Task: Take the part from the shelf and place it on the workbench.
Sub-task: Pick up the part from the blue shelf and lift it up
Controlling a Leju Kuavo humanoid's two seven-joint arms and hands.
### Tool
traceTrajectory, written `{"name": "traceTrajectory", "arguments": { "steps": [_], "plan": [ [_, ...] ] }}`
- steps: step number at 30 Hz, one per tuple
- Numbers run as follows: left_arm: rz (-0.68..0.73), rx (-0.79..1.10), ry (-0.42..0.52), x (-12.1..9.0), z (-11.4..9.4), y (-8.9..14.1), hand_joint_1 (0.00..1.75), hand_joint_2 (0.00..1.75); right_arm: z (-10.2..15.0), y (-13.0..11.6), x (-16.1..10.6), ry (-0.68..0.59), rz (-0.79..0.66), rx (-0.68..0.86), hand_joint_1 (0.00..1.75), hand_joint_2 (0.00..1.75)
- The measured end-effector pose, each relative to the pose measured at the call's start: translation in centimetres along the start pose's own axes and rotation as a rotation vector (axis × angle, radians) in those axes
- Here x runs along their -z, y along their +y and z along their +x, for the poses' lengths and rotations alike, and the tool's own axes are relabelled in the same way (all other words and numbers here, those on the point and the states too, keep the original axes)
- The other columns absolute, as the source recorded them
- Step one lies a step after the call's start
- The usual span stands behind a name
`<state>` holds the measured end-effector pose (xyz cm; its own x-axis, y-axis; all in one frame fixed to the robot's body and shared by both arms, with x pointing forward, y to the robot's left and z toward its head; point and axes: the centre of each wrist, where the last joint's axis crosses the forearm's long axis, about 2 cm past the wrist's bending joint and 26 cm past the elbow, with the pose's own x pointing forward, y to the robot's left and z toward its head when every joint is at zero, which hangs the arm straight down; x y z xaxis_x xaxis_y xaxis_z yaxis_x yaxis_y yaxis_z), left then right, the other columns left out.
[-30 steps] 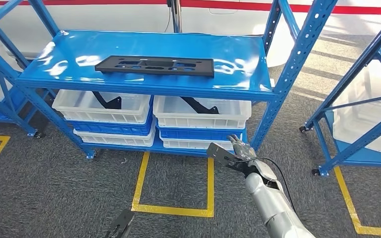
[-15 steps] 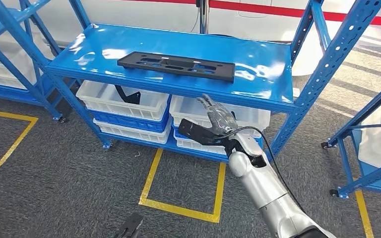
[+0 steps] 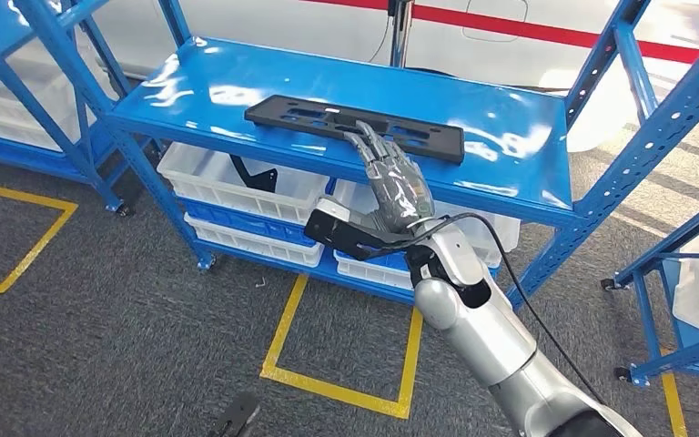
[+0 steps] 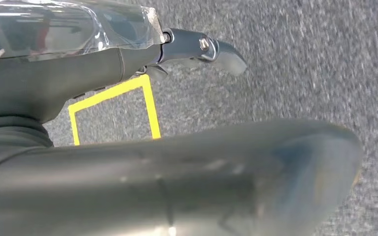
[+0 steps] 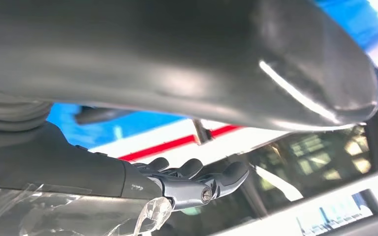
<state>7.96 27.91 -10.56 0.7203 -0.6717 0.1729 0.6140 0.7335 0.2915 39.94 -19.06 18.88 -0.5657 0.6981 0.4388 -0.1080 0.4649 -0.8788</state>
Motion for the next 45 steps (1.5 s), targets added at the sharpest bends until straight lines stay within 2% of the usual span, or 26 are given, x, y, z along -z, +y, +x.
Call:
{"name": "traceTrajectory", "arguments": {
  "steps": [11, 16, 23, 31, 35, 45],
  "plan": [
    [-0.001, 0.007, 0.015, 0.0, -0.6, 0.0, 0.00, 0.00, -1.1, 0.5, -2.1, 0.002, 0.026, -0.073, 0.00, 0.00],
    [0.014, 0.036, 0.017, 0.0, -0.5, 0.3, 0.00, 0.00, -0.7, -0.1, -2.0, -0.019, 0.006, -0.089, 0.00, 0.00],
    [0.016, 0.055, 0.027, 0.0, -0.6, 0.1, 0.00, 0.00, -0.9, 1.0, -3.0, -0.002, 0.028, -0.085, 0.00, 0.00],
    [0.016, 0.064, 0.025, 0.0, -0.6, 0.3, 0.00, 0.00, -1.0, 0.5, -3.0, -0.007, 0.018, -0.099, 0.00, 0.00],
    [0.018, 0.068, 0.019, 0.1, -0.4, 0.5, 0.00, 0.00, -1.1, 0.3, -3.0, -0.003, 0.023, -0.105, 0.00, 1.75],
    [0.024, 0.074, -0.002, 0.1, -0.1, 0.7, 0.00, 0.00, -2.3, -1.1, -2.4, 0.004, 0.047, -0.189, 0.00, 1.75]
  ]
}}
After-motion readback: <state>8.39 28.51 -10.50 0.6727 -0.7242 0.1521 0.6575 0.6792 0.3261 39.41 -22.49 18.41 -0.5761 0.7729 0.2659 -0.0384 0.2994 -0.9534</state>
